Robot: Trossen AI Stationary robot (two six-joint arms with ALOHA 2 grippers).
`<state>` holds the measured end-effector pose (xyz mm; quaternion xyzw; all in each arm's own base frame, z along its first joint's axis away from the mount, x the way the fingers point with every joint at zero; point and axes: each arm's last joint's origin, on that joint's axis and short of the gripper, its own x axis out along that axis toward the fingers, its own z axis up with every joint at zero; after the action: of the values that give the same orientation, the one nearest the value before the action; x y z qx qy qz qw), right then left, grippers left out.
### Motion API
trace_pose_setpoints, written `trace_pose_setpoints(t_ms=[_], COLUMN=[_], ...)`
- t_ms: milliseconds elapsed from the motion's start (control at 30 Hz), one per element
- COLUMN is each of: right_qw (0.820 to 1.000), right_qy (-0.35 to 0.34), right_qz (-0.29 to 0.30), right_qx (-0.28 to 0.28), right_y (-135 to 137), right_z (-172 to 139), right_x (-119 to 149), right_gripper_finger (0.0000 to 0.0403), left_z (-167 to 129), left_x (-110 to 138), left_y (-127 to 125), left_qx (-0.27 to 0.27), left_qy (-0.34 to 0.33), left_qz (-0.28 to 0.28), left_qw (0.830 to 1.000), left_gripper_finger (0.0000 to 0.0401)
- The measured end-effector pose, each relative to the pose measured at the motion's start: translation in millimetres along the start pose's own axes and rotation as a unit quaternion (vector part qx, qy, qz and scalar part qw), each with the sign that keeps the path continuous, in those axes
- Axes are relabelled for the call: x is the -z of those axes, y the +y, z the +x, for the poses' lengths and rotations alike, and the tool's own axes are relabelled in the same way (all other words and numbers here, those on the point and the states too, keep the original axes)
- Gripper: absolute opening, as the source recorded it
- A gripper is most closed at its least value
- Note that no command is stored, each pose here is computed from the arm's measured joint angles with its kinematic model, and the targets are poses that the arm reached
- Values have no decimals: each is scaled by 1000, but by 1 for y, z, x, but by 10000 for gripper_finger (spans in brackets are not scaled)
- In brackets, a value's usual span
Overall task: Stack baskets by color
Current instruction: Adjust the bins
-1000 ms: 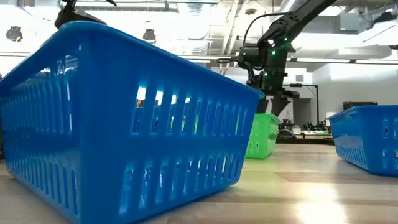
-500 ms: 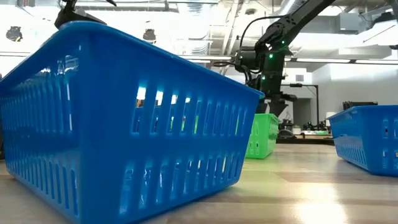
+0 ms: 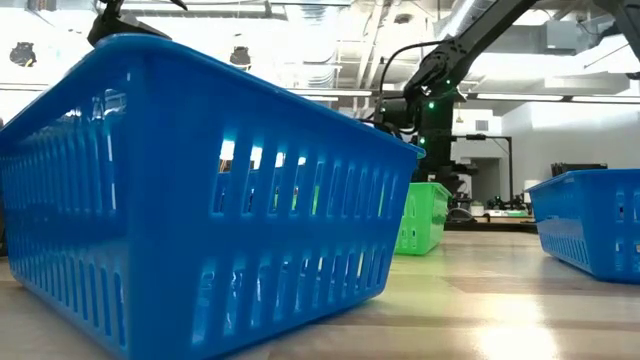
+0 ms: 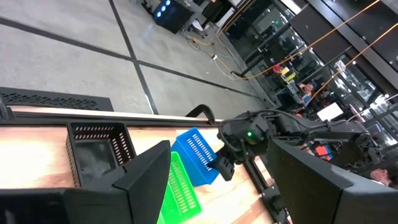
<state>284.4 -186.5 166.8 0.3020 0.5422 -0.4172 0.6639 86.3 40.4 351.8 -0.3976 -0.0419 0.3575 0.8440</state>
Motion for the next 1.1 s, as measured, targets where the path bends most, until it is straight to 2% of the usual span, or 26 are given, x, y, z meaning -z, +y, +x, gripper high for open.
trace_pose_setpoints(t_ms=[100,300,333,500,767,1100], right_qw=[1000,999,999,993,988,986], right_qy=[7,21,22,44,70,76], right_qz=[11,24,37,103,126,119], right_qx=[3,10,10,25,49,83], right_y=[0,-2,-2,-9,-19,-25], right_z=[-1,-3,-4,-3,-3,-4], right_x=[2,5,5,7,9,13], right_gripper_finger=[165,27,16,28,17,128], left_z=[0,0,0,0,0,0], left_x=[0,0,0,0,0,0], left_y=[0,0,0,0,0,0], left_qx=[0,-2,-2,0,1,1], left_qy=[0,-3,-3,0,0,0], left_qz=[0,0,0,0,0,0], left_qw=[1000,1000,1000,1000,1000,1000], left_gripper_finger=[256,256,256,256,256,256])
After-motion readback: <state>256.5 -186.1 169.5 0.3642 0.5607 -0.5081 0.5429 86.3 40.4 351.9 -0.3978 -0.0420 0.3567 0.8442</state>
